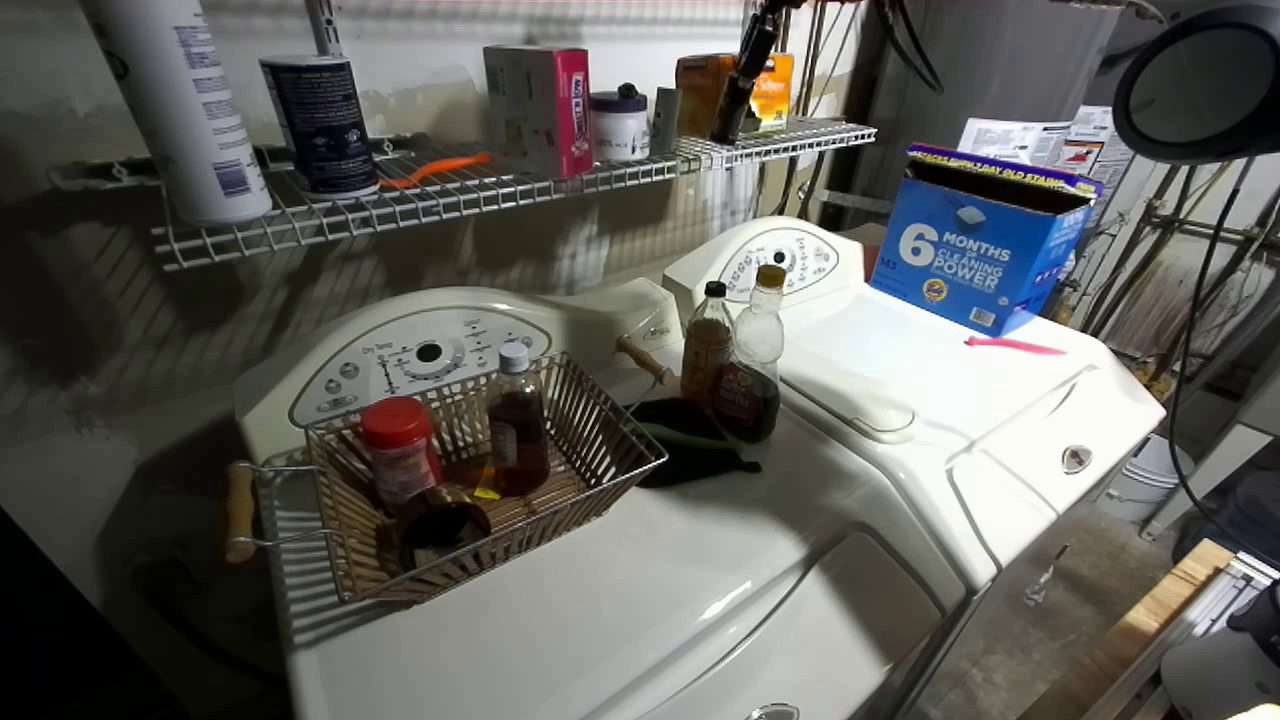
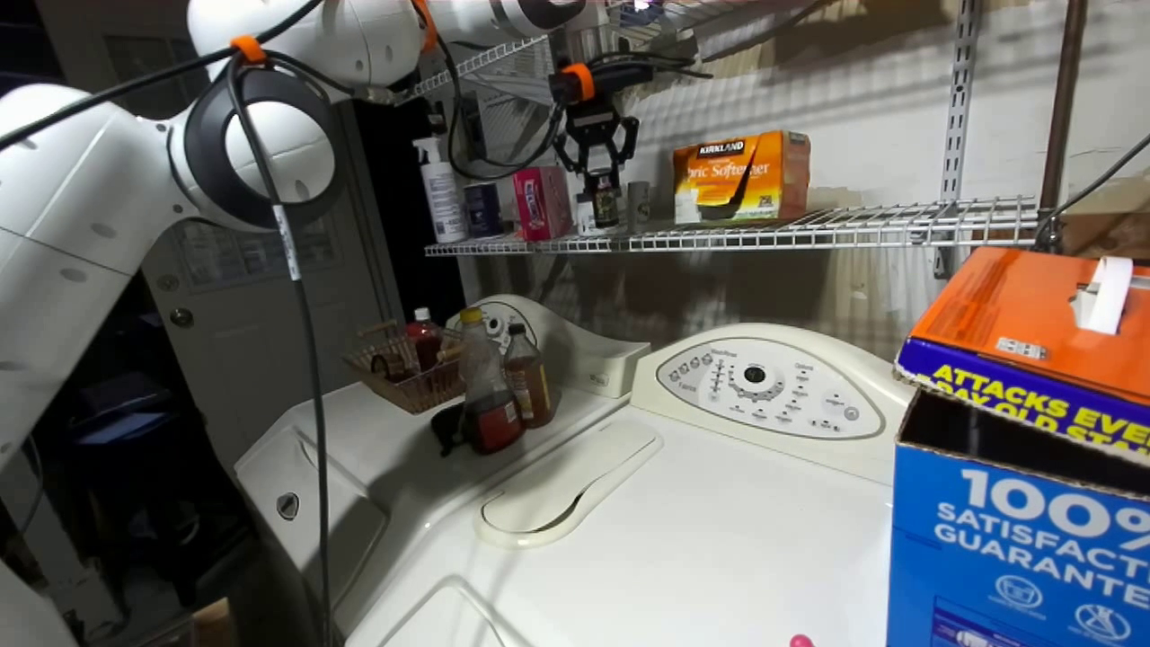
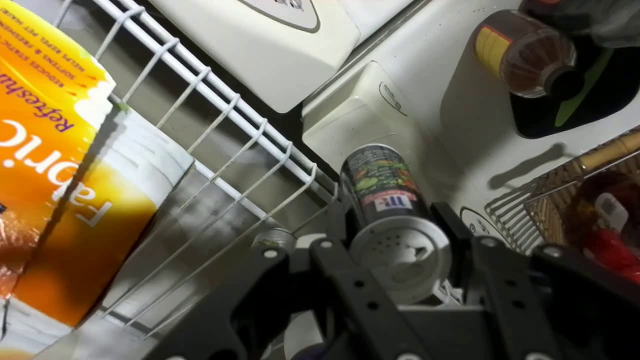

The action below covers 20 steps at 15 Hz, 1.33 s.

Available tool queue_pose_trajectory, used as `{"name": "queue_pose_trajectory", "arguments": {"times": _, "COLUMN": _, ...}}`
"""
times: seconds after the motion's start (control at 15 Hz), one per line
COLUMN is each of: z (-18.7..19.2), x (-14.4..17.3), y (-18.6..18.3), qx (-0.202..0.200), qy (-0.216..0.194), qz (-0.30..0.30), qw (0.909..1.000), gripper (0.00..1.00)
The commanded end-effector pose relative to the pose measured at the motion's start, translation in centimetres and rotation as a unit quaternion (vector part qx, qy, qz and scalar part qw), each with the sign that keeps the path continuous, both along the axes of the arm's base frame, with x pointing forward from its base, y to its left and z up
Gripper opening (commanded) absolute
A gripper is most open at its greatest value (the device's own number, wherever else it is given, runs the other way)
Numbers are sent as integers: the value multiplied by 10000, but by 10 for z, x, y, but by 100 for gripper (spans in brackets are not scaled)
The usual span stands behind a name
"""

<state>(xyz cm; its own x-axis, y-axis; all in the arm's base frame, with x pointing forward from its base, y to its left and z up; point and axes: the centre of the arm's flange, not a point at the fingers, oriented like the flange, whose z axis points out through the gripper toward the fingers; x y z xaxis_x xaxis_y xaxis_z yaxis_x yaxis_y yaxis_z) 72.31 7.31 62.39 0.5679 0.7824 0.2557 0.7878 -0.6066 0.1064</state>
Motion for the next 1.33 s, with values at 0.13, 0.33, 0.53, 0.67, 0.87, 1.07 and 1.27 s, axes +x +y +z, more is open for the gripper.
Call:
{"name": "queue_pose_trajectory", "arguments": {"times": 0.13, "z": -1, "x": 26, "y": -2, "qx": -347, "qy": -451, "qz": -363, "qw": 9977, "gripper": 20}}
{"name": "queue_pose_trajectory", "arguments": {"times": 0.33, "z": -8, "x": 35, "y": -1, "qx": -375, "qy": -579, "qz": -648, "qw": 9955, "gripper": 20}}
{"name": "queue_pose_trajectory", "arguments": {"times": 0.53, "z": -17, "x": 43, "y": 2, "qx": -421, "qy": -626, "qz": -826, "qw": 9937, "gripper": 20}}
{"name": "queue_pose_trajectory", "arguments": {"times": 0.67, "z": -21, "x": 48, "y": 6, "qx": -462, "qy": -729, "qz": -911, "qw": 9921, "gripper": 20}}
{"name": "queue_pose_trajectory", "arguments": {"times": 0.87, "z": -24, "x": 53, "y": 11, "qx": -666, "qy": -910, "qz": -522, "qw": 9923, "gripper": 20}}
{"name": "queue_pose_trajectory", "arguments": {"times": 1.07, "z": -14, "x": 55, "y": 13, "qx": -954, "qy": -1156, "qz": 173, "qw": 9886, "gripper": 20}}
{"name": "queue_pose_trajectory", "arguments": {"times": 1.27, "z": -24, "x": 37, "y": 14, "qx": -865, "qy": -1020, "qz": 268, "qw": 9907, "gripper": 20}}
